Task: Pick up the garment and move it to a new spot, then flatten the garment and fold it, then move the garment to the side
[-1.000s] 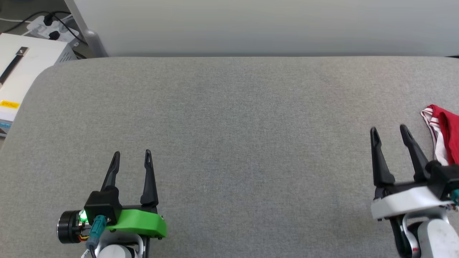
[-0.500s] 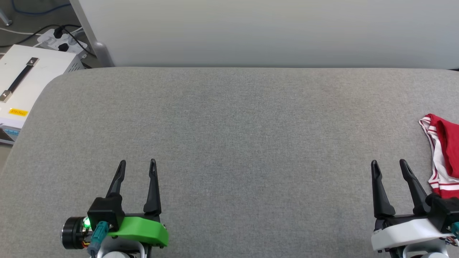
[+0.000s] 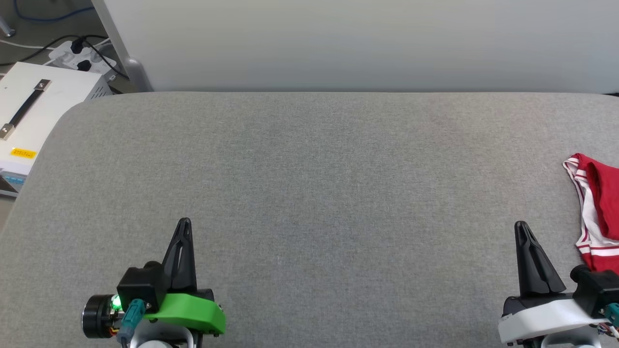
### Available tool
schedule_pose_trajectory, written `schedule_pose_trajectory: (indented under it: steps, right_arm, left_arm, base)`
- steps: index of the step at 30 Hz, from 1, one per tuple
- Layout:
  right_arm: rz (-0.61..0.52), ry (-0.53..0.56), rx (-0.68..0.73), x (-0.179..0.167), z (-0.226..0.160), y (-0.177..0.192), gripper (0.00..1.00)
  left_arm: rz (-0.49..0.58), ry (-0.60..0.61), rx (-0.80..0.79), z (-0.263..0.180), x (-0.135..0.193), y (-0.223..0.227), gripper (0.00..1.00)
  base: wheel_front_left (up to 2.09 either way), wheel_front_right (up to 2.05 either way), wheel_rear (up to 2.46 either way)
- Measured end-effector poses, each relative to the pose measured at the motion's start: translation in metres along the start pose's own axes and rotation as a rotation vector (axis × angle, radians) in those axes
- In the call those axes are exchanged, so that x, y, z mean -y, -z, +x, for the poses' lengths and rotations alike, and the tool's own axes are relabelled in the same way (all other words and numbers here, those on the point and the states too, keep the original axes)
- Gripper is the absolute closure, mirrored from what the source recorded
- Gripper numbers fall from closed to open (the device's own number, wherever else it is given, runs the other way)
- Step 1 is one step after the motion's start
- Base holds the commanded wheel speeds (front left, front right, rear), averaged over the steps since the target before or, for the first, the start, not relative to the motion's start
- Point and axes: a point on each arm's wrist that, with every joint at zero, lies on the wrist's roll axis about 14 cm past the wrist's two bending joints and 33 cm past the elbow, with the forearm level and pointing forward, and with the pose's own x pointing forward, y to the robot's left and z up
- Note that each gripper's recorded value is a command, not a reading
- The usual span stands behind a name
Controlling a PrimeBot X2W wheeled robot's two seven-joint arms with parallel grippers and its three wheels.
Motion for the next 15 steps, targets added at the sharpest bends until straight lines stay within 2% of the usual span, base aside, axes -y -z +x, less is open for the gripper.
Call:
schedule_pose_trajectory:
  steps: [15]
  right_arm:
    - [-0.019, -0.006, -0.027, -0.0018, -0.0009, 0.0023, 1.0]
  left_arm:
    - [0.01, 0.003, -0.019, 0.0004, 0.0005, -0.0005, 1.0]
  base:
    - [0.0, 0.0, 0.0]
